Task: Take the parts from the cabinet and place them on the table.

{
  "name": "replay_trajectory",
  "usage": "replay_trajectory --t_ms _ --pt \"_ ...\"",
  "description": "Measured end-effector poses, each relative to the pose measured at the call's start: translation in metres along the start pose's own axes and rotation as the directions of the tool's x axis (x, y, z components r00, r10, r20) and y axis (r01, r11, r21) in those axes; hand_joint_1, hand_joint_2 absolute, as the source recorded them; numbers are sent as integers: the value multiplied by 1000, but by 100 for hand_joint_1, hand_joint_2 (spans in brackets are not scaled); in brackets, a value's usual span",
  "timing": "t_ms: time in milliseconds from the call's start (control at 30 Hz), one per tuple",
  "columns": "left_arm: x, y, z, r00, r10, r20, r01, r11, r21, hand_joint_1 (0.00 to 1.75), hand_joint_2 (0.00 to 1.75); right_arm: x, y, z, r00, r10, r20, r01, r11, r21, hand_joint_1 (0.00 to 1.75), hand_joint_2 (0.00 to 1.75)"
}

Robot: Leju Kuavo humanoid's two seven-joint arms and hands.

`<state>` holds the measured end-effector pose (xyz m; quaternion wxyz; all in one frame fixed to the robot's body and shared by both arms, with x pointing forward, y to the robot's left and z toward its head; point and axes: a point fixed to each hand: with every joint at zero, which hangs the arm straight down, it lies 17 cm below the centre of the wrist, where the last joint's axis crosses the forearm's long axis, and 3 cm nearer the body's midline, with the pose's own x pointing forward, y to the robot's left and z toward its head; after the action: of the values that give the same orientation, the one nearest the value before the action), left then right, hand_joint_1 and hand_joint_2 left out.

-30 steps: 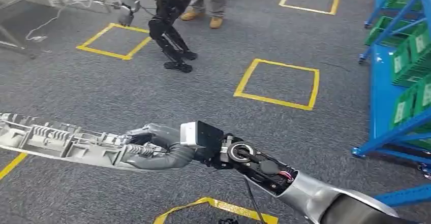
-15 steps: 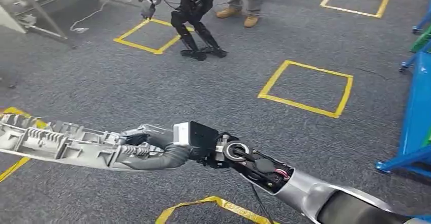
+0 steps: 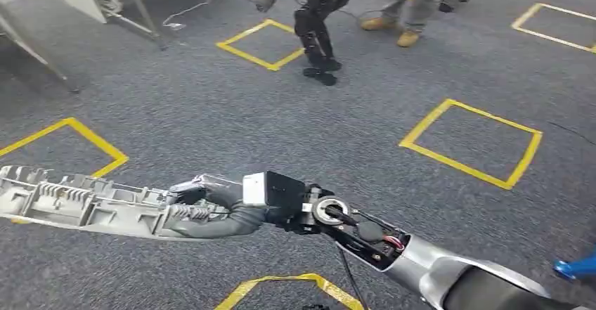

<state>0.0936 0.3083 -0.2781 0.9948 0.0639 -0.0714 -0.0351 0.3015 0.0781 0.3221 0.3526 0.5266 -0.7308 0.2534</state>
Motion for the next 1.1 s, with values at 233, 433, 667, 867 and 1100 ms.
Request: replay_trajectory --t_ms 233,433,667,867,1100 --pt "0 -1 0 1000 -3 0 3 1000 -1 0 175 1 1 0 1000 9 3 -9 1000 9 175 175" --pt "-1 1 0 1000 -3 0 3 1000 1 0 175 2 2 -1 1000 11 8 -11 1000 20 175 175" --pt "1 2 0 1000 -3 3 3 1000 3 0 175 0 3 0 1000 8 4 -8 1000 24 175 175" --pt "0 2 0 1000 -3 1 3 1000 3 0 175 1 3 -1 1000 13 4 -13 999 31 175 175" --pt "1 3 0 1000 -3 2 3 1000 4 0 175 -2 4 1 1000 15 -3 -15 999 32 175 175"
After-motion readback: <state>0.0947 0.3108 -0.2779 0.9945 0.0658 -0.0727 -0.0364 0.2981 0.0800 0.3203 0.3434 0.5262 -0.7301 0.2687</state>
